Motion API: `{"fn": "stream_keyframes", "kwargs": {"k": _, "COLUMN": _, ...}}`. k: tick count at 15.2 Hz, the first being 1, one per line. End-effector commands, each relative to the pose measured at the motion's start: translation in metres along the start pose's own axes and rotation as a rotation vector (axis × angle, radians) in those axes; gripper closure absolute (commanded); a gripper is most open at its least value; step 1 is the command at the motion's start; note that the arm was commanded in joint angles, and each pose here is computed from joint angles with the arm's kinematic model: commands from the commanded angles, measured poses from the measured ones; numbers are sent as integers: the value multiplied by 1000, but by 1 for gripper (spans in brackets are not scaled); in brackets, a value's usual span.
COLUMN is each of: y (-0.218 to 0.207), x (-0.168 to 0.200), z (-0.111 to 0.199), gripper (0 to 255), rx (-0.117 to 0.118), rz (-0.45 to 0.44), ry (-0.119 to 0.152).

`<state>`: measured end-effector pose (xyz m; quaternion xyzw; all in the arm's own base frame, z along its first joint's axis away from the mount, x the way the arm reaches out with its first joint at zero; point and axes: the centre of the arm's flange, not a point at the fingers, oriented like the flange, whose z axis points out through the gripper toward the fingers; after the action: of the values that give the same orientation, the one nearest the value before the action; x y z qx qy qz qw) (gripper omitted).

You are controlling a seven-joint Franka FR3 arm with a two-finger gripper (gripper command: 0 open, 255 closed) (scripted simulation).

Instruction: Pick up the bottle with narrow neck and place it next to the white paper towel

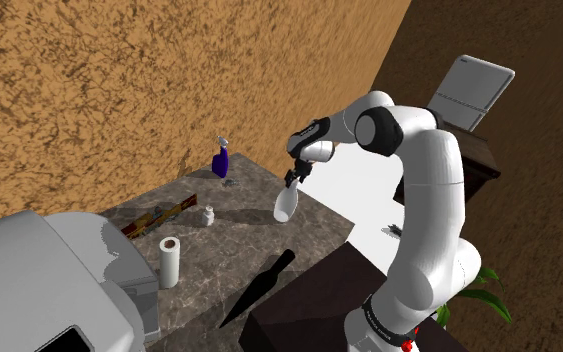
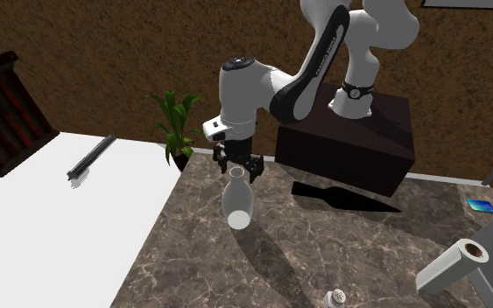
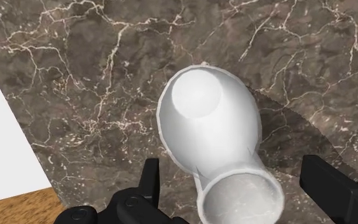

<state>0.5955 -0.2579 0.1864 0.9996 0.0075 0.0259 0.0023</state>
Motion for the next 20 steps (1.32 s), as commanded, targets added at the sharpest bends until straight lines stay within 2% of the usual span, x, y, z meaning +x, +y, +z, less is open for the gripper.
{"fn": "stream_keyframes", "kwargs": {"k": 1, "y": 0, "x": 0, "z": 8, "gripper": 0, "rx": 0, "rz": 0, "ry": 0}}
{"fn": "stream_keyframes", "kwargs": {"k": 9, "y": 0, "x": 0, "z": 8, "gripper": 0, "rx": 0, "rz": 0, "ry": 0}}
{"fn": "stream_keyframes", "kwargs": {"k": 10, "y": 0, "x": 0, "z": 8, "gripper": 255, "rx": 0, "rz": 0, "ry": 0}}
{"fn": "stream_keyframes", "kwargs": {"k": 20, "y": 0, "x": 1, "z": 3, "gripper": 255, "rx": 0, "rz": 0, "ry": 0}}
